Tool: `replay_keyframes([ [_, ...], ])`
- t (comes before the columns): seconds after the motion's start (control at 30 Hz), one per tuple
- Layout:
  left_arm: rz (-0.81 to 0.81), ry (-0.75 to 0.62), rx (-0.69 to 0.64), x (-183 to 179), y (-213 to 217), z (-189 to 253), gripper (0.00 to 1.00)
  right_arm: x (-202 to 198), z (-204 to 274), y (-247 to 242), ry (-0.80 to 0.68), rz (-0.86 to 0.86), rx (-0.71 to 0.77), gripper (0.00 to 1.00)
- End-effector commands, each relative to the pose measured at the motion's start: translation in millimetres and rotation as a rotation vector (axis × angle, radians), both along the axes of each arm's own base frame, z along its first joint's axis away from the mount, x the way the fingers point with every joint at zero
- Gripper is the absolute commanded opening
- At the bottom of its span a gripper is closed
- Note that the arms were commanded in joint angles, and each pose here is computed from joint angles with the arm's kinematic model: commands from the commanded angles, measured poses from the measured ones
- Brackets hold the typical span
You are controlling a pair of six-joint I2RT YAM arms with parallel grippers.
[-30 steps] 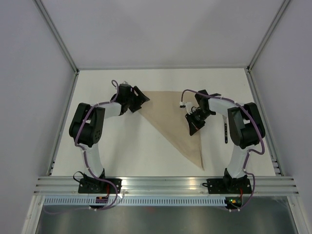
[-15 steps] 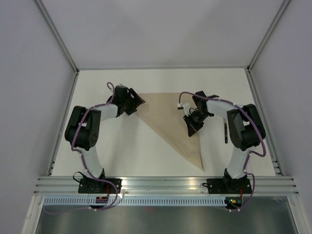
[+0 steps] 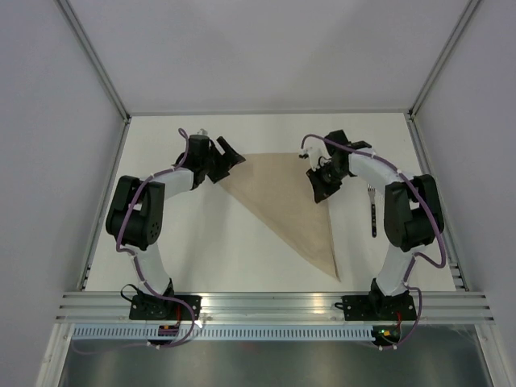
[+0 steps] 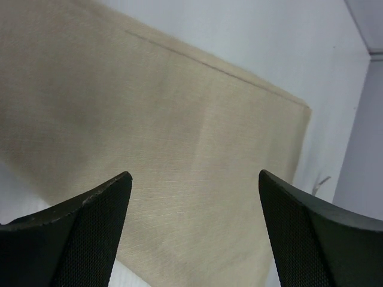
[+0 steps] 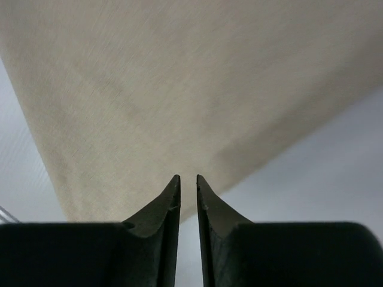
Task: Fold the napkin, place the utensils inside, and roll it up
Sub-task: Fold the napkin at the center of the board, then pick up the fork at the center of the board.
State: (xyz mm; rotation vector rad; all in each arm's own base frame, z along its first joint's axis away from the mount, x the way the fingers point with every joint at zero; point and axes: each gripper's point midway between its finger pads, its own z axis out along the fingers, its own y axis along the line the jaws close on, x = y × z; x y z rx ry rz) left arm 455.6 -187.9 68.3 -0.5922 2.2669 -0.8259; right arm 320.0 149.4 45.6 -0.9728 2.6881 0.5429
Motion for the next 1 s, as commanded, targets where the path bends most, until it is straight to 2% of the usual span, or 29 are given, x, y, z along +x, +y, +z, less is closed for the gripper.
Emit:
replay_keyframes([
  [0.0,-0.120,-0.312,-0.074,23,-19,109,0.92,71,71,-54,-0.240,-0.241,-0.050,0.24],
  [0.13,-0.189,-0.432,-0.113,26,-31,161,0.93,96,63,-128,-0.254,-0.434,-0.165,0.25],
  [0.23,-0.208,-0.472,-0.125,25,-33,181,0.94,82,35,-175,-0.185,-0.527,-0.229,0.28],
  [0.3,-0.217,-0.475,-0.123,22,-33,188,0.94,71,26,-194,-0.166,-0.565,-0.261,0.35],
  [0.4,-0.223,-0.481,-0.114,16,-31,190,0.94,50,15,-207,-0.144,-0.589,-0.313,0.46],
  [0.6,-0.236,-0.477,-0.105,8,-31,179,0.94,18,11,-211,-0.115,-0.630,-0.359,0.59],
  [0.73,-0.242,-0.464,-0.113,5,-31,172,0.94,4,-1,-215,-0.084,-0.658,-0.394,0.56],
  [0.77,-0.240,-0.463,-0.113,5,-31,172,0.94,2,-3,-214,-0.079,-0.661,-0.396,0.49],
  [0.8,-0.238,-0.465,-0.113,5,-30,173,0.94,0,-4,-214,-0.073,-0.668,-0.395,0.48],
  [0.97,-0.238,-0.463,-0.116,3,-30,172,0.94,-7,-17,-207,-0.037,-0.658,-0.365,0.48],
])
